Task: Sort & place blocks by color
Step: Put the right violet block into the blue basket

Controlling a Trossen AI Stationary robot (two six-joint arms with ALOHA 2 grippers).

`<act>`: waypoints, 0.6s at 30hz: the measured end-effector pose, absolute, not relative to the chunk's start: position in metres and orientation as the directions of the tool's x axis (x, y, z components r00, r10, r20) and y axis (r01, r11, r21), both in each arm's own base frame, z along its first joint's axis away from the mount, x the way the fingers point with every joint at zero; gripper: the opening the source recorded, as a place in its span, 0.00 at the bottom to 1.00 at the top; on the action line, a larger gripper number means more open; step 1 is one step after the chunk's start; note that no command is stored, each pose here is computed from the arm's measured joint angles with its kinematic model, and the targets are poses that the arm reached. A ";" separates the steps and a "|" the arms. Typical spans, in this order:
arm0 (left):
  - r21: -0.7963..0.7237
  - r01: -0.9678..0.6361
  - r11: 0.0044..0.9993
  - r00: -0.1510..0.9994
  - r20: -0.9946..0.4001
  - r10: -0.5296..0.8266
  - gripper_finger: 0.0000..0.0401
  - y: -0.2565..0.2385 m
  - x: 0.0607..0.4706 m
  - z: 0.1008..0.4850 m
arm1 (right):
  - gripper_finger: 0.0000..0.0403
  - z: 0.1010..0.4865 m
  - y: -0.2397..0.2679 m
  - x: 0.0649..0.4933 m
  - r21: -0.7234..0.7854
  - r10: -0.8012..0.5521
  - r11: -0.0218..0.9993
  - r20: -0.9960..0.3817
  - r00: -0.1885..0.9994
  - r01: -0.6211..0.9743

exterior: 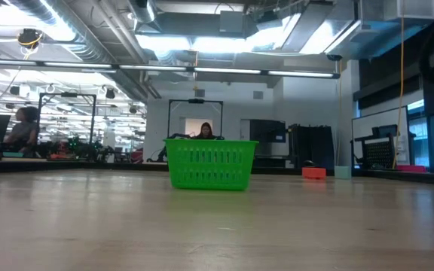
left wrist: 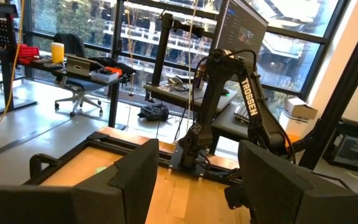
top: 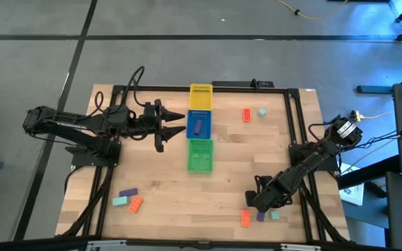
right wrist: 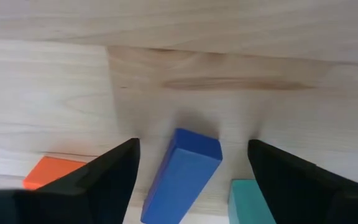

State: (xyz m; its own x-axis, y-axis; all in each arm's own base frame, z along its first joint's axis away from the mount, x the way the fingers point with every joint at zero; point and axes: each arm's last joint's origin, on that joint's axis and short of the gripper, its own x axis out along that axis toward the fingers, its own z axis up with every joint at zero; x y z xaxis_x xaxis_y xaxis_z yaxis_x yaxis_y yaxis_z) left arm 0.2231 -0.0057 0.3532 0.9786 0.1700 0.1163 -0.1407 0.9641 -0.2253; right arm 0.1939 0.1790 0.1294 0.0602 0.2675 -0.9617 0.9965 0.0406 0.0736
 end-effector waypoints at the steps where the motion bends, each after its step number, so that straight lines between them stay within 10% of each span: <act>1: -0.225 -0.140 0.964 0.979 0.116 0.170 0.53 -0.006 0.223 0.353 | 0.73 0.129 0.179 0.194 0.072 0.268 0.041 -0.962 0.058 0.997; 18: -0.225 -0.140 0.964 0.979 0.116 0.169 0.53 -0.006 0.223 0.353 | 0.16 0.128 0.178 0.191 0.049 0.257 0.046 -0.966 0.036 0.998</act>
